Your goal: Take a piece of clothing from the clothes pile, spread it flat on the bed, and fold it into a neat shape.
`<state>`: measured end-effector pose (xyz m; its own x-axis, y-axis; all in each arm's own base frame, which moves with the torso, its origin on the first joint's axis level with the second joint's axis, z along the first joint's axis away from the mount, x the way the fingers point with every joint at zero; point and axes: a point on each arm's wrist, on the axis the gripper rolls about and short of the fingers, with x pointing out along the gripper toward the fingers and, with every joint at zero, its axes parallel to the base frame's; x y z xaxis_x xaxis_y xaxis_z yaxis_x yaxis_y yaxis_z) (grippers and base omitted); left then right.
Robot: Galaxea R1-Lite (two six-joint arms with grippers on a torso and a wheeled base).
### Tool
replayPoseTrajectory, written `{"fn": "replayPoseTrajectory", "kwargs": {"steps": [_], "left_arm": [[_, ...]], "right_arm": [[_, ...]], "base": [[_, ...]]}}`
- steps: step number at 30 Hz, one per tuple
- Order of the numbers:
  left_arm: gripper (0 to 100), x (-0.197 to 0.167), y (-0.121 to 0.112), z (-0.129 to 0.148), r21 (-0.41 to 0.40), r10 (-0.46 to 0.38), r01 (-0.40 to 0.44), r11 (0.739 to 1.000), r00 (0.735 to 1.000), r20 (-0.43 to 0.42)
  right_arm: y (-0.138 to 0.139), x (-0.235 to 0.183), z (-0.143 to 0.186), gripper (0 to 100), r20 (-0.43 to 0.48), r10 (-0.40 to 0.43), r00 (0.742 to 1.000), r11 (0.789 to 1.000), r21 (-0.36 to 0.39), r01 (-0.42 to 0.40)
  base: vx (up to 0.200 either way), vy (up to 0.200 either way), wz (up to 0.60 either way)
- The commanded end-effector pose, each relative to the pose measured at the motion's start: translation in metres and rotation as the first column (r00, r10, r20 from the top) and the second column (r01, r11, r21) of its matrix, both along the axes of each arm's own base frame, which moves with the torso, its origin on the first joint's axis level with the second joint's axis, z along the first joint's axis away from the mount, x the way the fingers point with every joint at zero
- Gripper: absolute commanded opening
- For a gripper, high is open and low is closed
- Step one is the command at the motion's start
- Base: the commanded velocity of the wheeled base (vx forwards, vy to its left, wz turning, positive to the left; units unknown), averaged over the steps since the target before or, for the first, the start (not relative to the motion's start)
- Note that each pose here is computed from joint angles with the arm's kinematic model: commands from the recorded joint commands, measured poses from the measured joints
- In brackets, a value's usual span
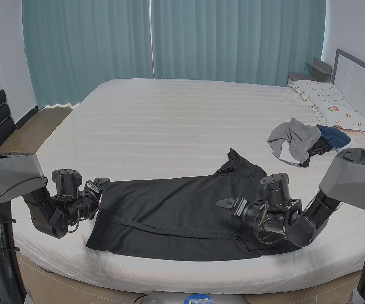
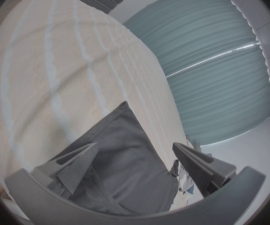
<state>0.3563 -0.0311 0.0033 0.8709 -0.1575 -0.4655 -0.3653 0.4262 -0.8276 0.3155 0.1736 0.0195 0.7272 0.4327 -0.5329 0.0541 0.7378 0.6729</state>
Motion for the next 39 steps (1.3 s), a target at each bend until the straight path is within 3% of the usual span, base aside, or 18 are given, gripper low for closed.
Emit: {"fn": "replayPoseTrajectory", "kwargs": {"steps": [1, 14, 21, 39], "left_arm": [[100, 0.0, 0.003, -0.001, -0.005, 0.009, -0.009, 1.0, 1.0, -0.001], [100, 0.0, 0.003, -0.002, -0.003, 0.008, -0.008, 1.0, 1.0, -0.004], [100, 0.0, 0.003, -0.002, 0.0, 0.007, -0.007, 1.0, 1.0, -0.003], [100, 0.0, 0.002, -0.002, 0.001, 0.006, -0.006, 1.0, 1.0, -0.003]], "right_arm": [[0.033, 0.004, -0.003, 100, -0.007, 0.066, 0.998, 0.998, -0.013, -0.066], [0.057, -0.007, -0.014, 100, -0.121, 0.192, 0.974, 0.98, -0.019, -0.196], [0.065, 0.001, -0.016, 100, -0.186, 0.187, 0.965, 0.978, -0.052, -0.2], [0.072, 0.011, -0.023, 100, -0.251, 0.201, 0.947, 0.963, -0.128, -0.238]], "base": [[0.0, 0.0, 0.0], [0.0, 0.0, 0.0], [0.0, 0.0, 0.0], [0.0, 0.0, 0.0]]}}
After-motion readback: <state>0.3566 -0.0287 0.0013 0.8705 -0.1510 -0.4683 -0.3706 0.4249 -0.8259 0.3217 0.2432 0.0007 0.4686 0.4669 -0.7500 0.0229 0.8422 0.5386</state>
